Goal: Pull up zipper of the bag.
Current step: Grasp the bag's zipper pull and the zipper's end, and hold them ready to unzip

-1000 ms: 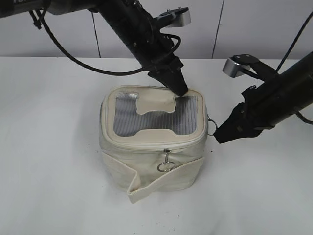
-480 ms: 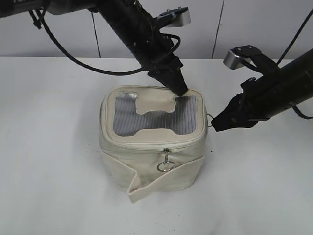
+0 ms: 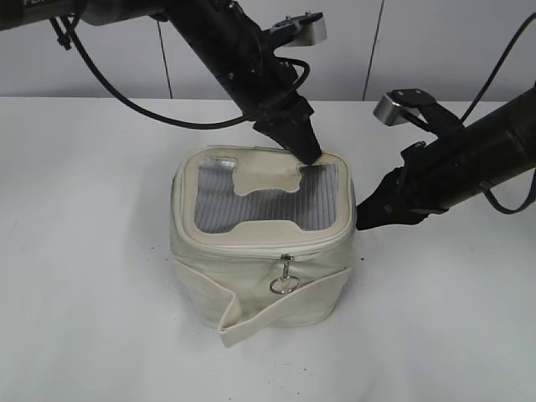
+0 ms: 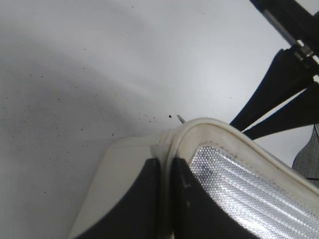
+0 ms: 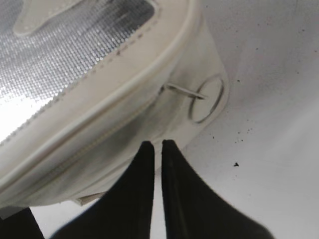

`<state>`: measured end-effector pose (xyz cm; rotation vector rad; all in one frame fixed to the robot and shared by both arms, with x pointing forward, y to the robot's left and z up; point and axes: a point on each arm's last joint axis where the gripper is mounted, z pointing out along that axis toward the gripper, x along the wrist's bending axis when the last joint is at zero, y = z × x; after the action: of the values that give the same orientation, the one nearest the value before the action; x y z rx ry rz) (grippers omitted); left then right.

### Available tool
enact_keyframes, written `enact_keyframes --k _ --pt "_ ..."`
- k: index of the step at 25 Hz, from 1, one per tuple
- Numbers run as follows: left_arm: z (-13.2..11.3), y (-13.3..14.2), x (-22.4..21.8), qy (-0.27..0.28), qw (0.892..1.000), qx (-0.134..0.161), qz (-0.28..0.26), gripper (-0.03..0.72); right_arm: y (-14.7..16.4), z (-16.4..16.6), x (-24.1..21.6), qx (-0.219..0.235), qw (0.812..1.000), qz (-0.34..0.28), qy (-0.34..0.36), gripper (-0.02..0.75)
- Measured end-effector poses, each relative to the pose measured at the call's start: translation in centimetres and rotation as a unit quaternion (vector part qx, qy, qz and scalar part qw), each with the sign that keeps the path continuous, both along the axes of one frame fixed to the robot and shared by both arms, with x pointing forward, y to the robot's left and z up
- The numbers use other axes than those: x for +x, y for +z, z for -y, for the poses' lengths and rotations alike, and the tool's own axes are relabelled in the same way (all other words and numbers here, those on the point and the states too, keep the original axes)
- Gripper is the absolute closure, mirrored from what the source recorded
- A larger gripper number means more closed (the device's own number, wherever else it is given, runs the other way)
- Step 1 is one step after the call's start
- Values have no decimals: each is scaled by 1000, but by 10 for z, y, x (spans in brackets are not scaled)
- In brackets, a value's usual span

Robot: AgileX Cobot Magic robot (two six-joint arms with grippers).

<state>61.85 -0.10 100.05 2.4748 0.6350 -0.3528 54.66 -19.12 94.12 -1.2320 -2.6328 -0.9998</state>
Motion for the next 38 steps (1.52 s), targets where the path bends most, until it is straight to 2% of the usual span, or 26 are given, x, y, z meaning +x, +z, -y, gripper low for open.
enact_keyframes --k 7,13,16,26,29,32,33,37,38 --pt "0 0 0 0 1000 0 0 652 -2 -1 1 6 1000 7 6 615" --pt "0 0 0 0 1000 0 0 654 -2 0 3 -2 1000 17 0 431" --pt "0 0 0 0 1000 0 0 654 -2 1 3 -8 1000 21 4 372" --pt "0 0 0 0 1000 0 0 654 -1 -2 8 -9 993 99 69 351" --pt "0 0 0 0 1000 1 1 654 -7 -3 11 -7 993 97 71 351" --pt "0 0 0 0 1000 1 1 654 -16 -4 15 -2 994 85 66 380" --pt "0 0 0 0 1000 1 1 654 -18 -4 15 1 995 81 65 421" --pt "0 0 0 0 1000 1 1 654 -21 -6 15 9 995 73 66 684" --pt "0 0 0 0 1000 1 1 654 -21 -6 15 10 996 70 63 711"
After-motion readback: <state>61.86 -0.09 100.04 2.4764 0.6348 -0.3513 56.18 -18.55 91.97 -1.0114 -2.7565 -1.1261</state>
